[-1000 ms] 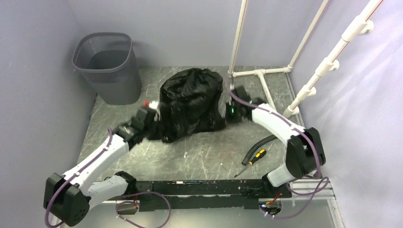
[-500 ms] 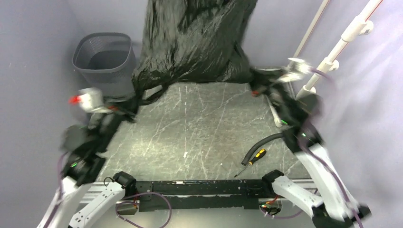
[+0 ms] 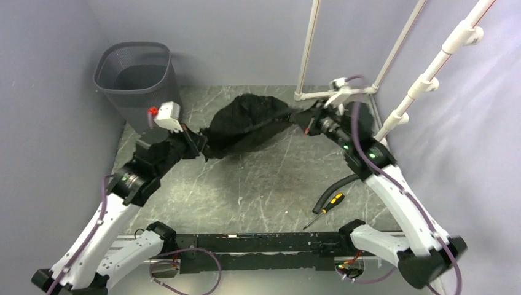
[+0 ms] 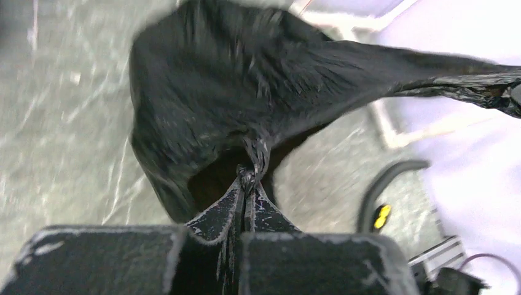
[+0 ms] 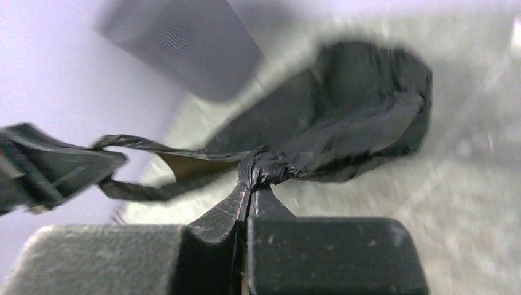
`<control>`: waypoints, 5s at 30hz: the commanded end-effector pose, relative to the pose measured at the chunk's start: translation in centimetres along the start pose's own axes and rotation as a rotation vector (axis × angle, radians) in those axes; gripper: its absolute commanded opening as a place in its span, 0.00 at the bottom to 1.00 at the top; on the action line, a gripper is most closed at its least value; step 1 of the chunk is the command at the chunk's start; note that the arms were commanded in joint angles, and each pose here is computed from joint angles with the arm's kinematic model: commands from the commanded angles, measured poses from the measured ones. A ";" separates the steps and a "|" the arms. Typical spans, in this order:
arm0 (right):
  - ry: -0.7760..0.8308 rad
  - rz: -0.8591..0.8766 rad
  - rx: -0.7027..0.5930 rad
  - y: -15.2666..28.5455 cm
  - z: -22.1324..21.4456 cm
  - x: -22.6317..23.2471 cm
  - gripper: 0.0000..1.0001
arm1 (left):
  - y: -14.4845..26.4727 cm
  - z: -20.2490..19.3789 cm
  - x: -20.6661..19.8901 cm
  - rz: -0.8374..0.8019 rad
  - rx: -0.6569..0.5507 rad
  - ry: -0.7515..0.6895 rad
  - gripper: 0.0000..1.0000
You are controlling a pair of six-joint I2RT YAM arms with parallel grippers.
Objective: Put the trash bags into the trash bin
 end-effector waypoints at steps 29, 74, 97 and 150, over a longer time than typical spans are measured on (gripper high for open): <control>-0.051 0.264 -0.090 3.1 2.3 4.8 0.38 | 5.5 6.7 -9.8 -0.444 0.008 -0.308 0.02; -0.131 -0.142 -0.198 -0.6 2.5 -1.4 0.63 | 4.0 4.1 -11.5 -0.615 0.121 -0.192 0.02; 0.018 -0.241 -0.088 -0.3 0.5 -4.5 0.84 | 4.5 4.8 -11.6 -0.603 0.096 -0.191 0.03; 0.057 0.352 -0.020 -0.4 -4.2 13.9 0.86 | 1.1 2.4 -10.8 -0.484 0.203 0.312 0.06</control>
Point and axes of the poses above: each gripper's point midway between its finger pads, its own y axis back along the fingers, its own x axis along the line the jaws close on, z = x × y, the point moved 4 cm from there along y, back along the fingers, and after that the axes turned 5 degrees about y, right-handed, at the moved point
